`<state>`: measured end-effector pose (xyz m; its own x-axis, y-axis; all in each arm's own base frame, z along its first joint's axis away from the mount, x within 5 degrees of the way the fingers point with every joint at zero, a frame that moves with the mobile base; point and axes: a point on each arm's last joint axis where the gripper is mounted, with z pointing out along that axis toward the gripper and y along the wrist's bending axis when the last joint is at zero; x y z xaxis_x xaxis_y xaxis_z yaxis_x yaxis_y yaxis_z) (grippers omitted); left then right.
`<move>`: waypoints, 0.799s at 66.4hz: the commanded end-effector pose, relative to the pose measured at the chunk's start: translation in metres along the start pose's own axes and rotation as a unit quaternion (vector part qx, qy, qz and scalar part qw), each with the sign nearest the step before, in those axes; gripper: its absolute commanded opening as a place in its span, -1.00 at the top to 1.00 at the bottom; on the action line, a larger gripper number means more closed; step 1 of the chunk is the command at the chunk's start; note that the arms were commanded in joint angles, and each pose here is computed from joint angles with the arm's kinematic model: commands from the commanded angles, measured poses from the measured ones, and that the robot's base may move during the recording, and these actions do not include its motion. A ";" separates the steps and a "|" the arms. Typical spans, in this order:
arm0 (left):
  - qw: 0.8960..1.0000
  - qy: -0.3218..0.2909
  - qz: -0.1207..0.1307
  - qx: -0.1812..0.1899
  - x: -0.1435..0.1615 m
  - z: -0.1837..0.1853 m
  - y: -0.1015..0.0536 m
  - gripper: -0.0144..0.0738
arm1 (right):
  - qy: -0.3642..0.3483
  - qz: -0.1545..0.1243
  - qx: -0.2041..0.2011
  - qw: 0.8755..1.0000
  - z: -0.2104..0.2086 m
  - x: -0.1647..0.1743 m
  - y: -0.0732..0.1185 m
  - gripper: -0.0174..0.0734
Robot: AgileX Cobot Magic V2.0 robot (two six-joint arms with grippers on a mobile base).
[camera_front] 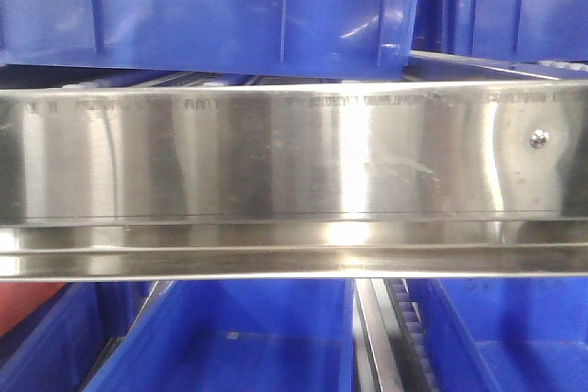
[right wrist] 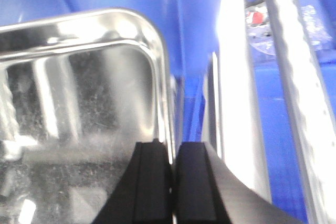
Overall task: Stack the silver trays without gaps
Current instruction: 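Lift the silver tray with both grippers up off the shelf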
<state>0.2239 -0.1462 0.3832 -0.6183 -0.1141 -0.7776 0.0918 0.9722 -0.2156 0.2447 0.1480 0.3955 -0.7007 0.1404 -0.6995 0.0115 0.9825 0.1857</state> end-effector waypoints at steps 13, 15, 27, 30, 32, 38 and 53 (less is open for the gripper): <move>0.998 -0.042 0.033 0.038 0.020 -0.027 -0.009 0.71 | -0.029 -0.018 -0.004 0.999 -0.023 0.034 0.000 0.66; 0.998 -0.041 0.033 0.040 0.022 -0.029 -0.010 0.71 | -0.028 -0.020 -0.003 0.999 -0.023 0.038 0.001 0.66; 0.999 -0.032 0.032 0.031 0.030 -0.034 -0.014 0.71 | -0.030 -0.036 0.009 0.999 -0.026 0.056 0.005 0.66; 0.999 -0.027 0.034 0.025 0.032 -0.034 -0.014 0.71 | -0.029 -0.041 0.010 0.999 -0.026 0.060 0.006 0.66; 0.999 -0.025 0.035 0.022 0.032 -0.034 -0.014 0.71 | -0.029 -0.041 0.011 0.999 -0.026 0.061 0.007 0.66; 0.999 -0.023 0.036 0.020 0.033 -0.035 -0.014 0.71 | -0.029 -0.038 0.011 0.999 -0.026 0.061 0.007 0.66; 0.999 -0.021 0.036 0.015 0.033 -0.035 -0.013 0.71 | -0.030 -0.038 0.008 0.999 -0.026 0.061 0.007 0.66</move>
<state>0.1779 -0.1531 0.3735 -0.6051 -0.0477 -0.7947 0.1202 0.9813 -0.1504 0.1839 0.1596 0.3666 -0.6887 0.0900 -0.7194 0.0065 0.9930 0.1180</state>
